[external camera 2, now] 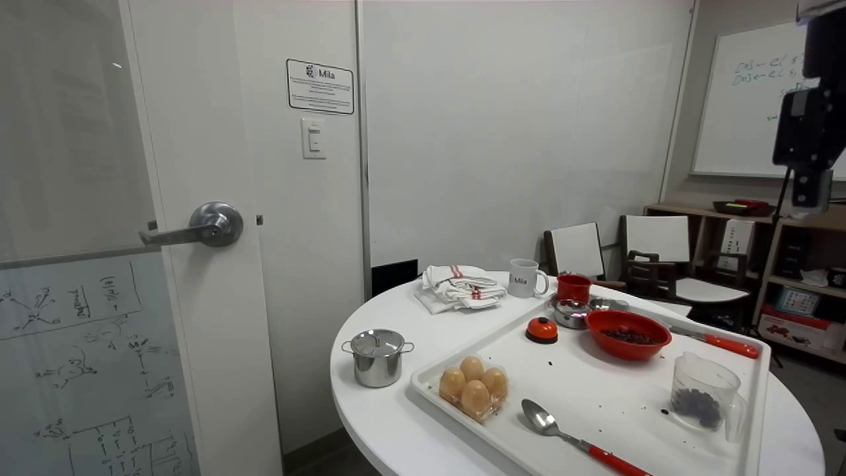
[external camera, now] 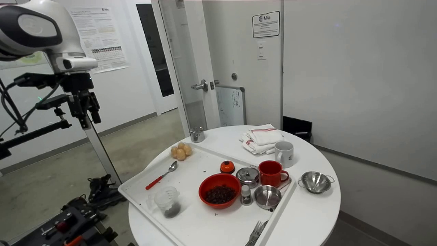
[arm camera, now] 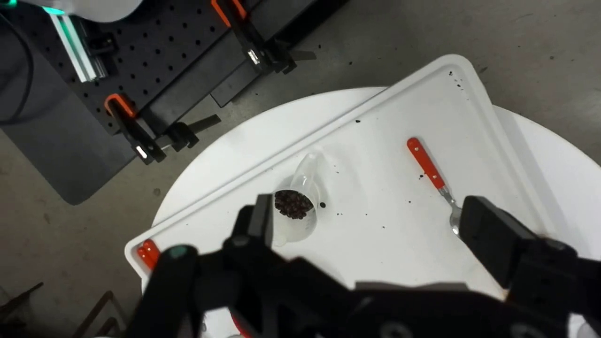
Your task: Pour some of the objects from the jag to the red bowl
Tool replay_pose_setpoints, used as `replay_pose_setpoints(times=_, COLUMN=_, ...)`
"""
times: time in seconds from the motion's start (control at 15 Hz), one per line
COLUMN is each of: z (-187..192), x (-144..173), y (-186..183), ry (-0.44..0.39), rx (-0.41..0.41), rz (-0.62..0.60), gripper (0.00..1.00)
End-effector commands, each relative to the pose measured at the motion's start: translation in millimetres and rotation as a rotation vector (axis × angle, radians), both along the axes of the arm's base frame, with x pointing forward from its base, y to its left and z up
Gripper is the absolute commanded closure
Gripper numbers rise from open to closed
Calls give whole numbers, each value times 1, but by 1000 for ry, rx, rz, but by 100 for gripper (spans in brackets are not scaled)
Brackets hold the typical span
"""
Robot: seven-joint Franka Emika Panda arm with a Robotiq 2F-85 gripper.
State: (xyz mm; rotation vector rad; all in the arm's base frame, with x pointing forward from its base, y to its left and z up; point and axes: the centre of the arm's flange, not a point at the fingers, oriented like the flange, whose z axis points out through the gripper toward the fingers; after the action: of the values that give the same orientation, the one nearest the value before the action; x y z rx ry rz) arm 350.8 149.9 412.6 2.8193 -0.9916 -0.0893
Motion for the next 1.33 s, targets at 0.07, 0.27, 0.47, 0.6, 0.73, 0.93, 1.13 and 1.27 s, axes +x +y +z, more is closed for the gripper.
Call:
replay_pose_setpoints(times=0.07, z=-39, x=-5, y=-16, ry=20, rx=-9, rz=-92, gripper=0)
replay_pose_setpoints(times=0.27, z=-65, x=-12, y=-30, ry=24, rx=-9, rz=-127, gripper=0)
replay_pose_setpoints(times=0.47, z=-92, x=-13, y=-40, ry=30, rx=-17, rz=-183, gripper=0)
replay_pose_setpoints(times=0.6, z=-81, x=-16, y=-38, ry=46, rx=-12, rz=-159, gripper=0)
replay_pose_setpoints(times=0.73, z=-87, x=-17, y=-40, ry=56, rx=-11, rz=-165, gripper=0)
replay_pose_setpoints(times=0.93, z=-91, x=-9, y=-35, ry=60, rx=-11, rz=-167, gripper=0)
replay_pose_setpoints(times=1.13, z=-111, x=9, y=-28, ry=28, rx=1, rz=-187, gripper=0)
replay_pose_setpoints(times=1.27, z=-120, x=16, y=-30, ry=6, rx=31, rz=-220, gripper=0)
